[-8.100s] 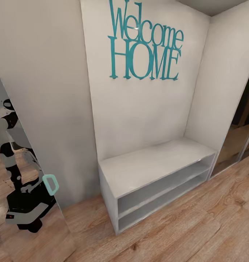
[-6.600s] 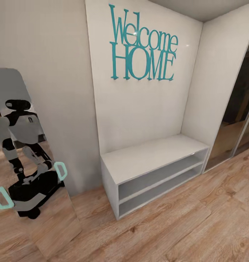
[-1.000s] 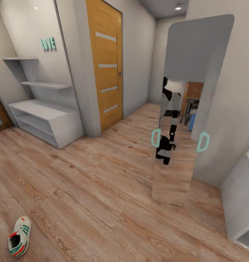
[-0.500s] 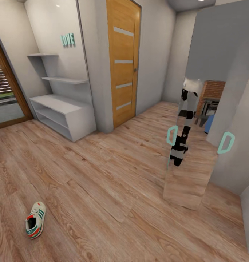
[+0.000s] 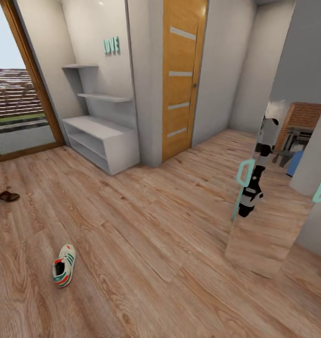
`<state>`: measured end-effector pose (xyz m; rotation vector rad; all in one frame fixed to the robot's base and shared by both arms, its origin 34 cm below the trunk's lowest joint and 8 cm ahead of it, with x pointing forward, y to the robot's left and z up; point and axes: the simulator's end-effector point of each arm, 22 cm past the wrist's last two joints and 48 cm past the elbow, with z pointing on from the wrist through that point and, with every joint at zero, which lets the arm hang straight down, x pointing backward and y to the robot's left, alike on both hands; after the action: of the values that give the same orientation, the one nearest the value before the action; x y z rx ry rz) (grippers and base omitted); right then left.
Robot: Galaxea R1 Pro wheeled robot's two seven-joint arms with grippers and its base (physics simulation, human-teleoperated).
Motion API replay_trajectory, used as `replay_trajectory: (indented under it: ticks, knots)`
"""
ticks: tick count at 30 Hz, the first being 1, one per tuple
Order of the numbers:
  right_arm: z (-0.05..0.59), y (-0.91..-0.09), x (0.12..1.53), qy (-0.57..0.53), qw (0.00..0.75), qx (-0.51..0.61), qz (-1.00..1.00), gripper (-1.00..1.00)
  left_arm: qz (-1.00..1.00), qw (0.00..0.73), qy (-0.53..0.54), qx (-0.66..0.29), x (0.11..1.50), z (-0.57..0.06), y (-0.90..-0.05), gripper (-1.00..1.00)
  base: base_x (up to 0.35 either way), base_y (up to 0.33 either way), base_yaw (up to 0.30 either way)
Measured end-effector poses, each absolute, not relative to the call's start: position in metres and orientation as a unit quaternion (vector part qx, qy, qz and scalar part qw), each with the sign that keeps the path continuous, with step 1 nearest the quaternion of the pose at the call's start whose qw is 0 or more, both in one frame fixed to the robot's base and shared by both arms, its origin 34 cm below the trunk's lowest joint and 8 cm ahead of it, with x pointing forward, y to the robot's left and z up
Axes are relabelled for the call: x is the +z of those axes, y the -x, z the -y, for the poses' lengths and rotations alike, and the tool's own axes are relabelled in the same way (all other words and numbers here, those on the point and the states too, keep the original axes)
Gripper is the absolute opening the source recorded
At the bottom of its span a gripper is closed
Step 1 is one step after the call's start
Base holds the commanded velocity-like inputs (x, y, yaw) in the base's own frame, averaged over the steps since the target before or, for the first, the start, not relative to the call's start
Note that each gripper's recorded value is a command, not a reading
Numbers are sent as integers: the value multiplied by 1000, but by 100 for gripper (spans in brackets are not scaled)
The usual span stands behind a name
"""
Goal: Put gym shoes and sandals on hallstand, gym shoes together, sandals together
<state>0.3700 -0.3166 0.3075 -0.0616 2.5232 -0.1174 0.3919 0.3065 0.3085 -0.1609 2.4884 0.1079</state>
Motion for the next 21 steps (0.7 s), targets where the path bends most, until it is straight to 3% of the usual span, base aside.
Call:
replay_trajectory:
  ticks: [11, 21]
  knots:
    - [317, -362, 281, 23, 298, -44, -953, 100, -947, 312, 60, 41, 282, -306, -384, 100, 0, 0, 232]
    - [318, -379, 290, 22, 317, -45, -947, 100, -943, 325, 54, 39, 287, -302, -399, 100, 0, 0, 49]
